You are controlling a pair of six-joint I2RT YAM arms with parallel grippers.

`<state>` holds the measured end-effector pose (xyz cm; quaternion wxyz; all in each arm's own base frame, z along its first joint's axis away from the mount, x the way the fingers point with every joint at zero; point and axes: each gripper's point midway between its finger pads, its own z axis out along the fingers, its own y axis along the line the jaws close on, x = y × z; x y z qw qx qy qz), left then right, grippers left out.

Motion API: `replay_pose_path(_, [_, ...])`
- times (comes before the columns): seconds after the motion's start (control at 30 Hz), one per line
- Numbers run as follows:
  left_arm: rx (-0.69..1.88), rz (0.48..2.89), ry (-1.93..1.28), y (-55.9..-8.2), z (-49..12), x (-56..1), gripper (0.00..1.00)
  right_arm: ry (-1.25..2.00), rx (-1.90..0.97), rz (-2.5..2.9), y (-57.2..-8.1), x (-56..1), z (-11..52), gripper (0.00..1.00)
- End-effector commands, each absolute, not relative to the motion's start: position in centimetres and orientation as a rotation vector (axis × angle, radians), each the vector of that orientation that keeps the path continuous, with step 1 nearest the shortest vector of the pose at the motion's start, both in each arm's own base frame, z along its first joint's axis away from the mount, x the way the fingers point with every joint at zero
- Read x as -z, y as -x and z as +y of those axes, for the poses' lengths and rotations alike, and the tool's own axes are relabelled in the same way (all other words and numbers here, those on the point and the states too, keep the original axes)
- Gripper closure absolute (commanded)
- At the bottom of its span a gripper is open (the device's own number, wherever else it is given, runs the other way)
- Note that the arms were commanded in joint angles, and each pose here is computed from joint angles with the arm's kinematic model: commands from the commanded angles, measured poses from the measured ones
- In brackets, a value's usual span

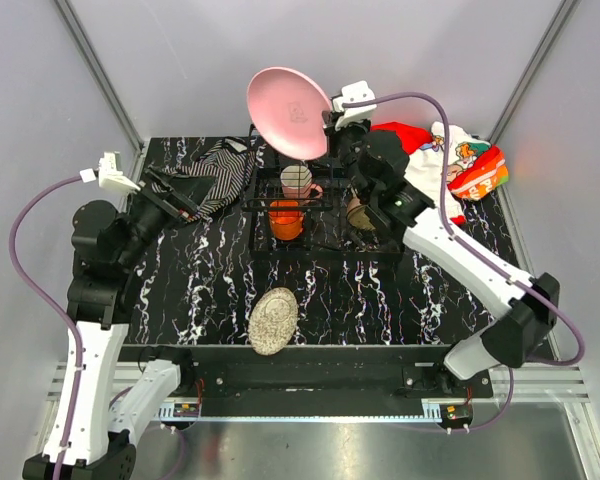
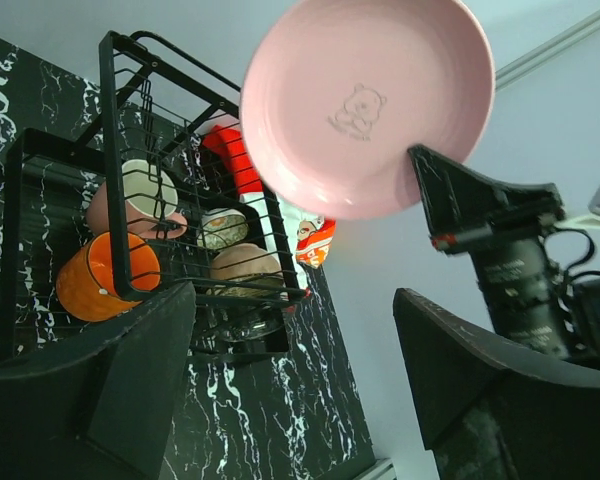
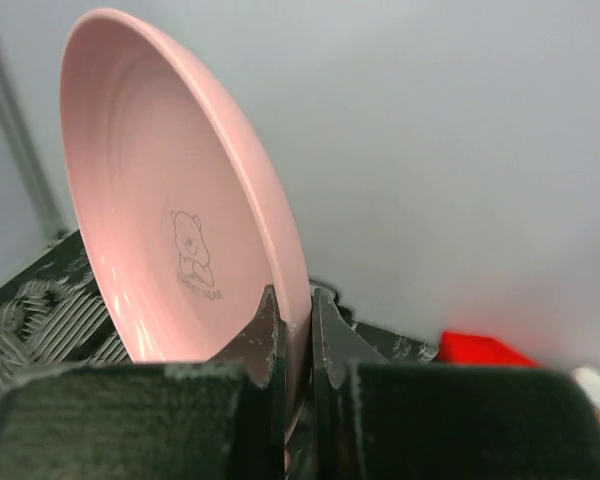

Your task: Load the mixed dishes into the dish rack

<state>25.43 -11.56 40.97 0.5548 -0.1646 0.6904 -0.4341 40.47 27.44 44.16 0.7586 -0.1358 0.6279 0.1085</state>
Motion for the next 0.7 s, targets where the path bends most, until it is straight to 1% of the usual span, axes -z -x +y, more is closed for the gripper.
replay_pose_path(0.0, [1.054, 1.59, 0.315, -24.7, -12.1, -42.7, 0.15, 0.253, -0.022, 1.147, -43.6, -47.6, 24.5, 1.0])
replay_pose_path(0.13, [1.048, 1.615, 0.318, -25.4, -12.1, -41.6, 0.15, 0.291, -0.029, 1.07, -46.6, -47.6, 24.1, 1.0])
replay_pose_path(0.33, [1.05, 1.652, 0.32, -26.8, -12.1, -40.1, 0.14, 0.436, -0.139, 0.945, -48.0, -47.9, 25.3, 1.0])
replay_pose_path(0.67, [1.081, 1.694, 0.35, -28.9, -11.6, -37.1, 0.14, 0.756, -0.394, 0.816, -46.6, -46.3, 28.1, 1.0])
